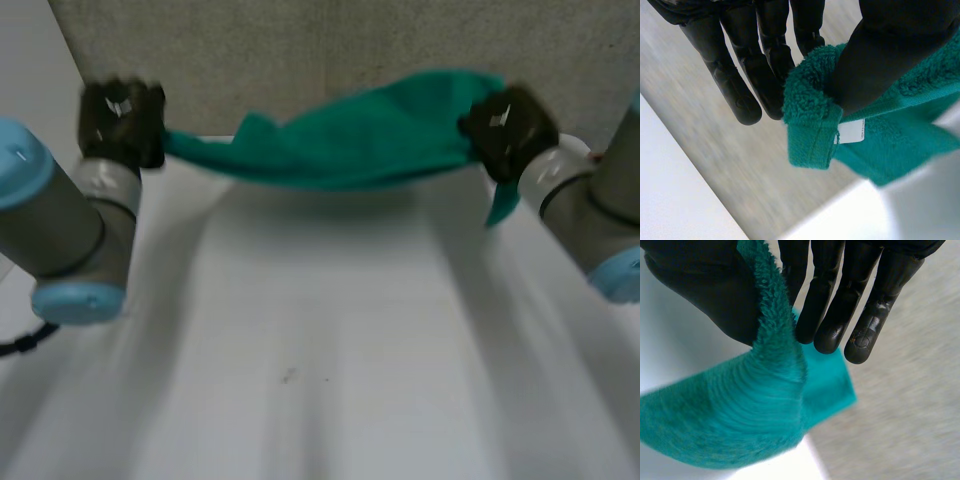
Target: Fold the towel.
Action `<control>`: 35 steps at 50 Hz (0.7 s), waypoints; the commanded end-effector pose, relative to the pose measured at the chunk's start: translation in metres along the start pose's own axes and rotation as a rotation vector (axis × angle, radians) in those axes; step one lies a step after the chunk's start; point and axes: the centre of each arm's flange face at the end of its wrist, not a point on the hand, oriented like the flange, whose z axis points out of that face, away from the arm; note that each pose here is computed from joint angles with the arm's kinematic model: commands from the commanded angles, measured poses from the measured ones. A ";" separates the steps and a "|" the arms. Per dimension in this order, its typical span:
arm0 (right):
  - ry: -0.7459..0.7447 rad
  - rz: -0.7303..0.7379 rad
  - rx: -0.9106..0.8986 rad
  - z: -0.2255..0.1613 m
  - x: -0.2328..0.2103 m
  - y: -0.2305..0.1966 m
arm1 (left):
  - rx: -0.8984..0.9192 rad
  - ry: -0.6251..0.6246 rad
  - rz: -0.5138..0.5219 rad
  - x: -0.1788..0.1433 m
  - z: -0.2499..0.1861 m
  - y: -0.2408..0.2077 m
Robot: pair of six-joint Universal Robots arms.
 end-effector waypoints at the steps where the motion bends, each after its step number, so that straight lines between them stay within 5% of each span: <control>1: -0.134 0.080 -0.173 0.008 -0.056 0.065 | -0.177 0.062 0.019 0.021 -0.020 0.067; 17: 0.053 0.687 -0.380 -0.018 -0.014 0.126 | -0.225 0.076 0.027 0.015 -0.050 0.067; 35: 0.093 0.770 -0.481 -0.047 0.008 0.159 | -0.257 0.085 0.032 0.014 -0.064 0.068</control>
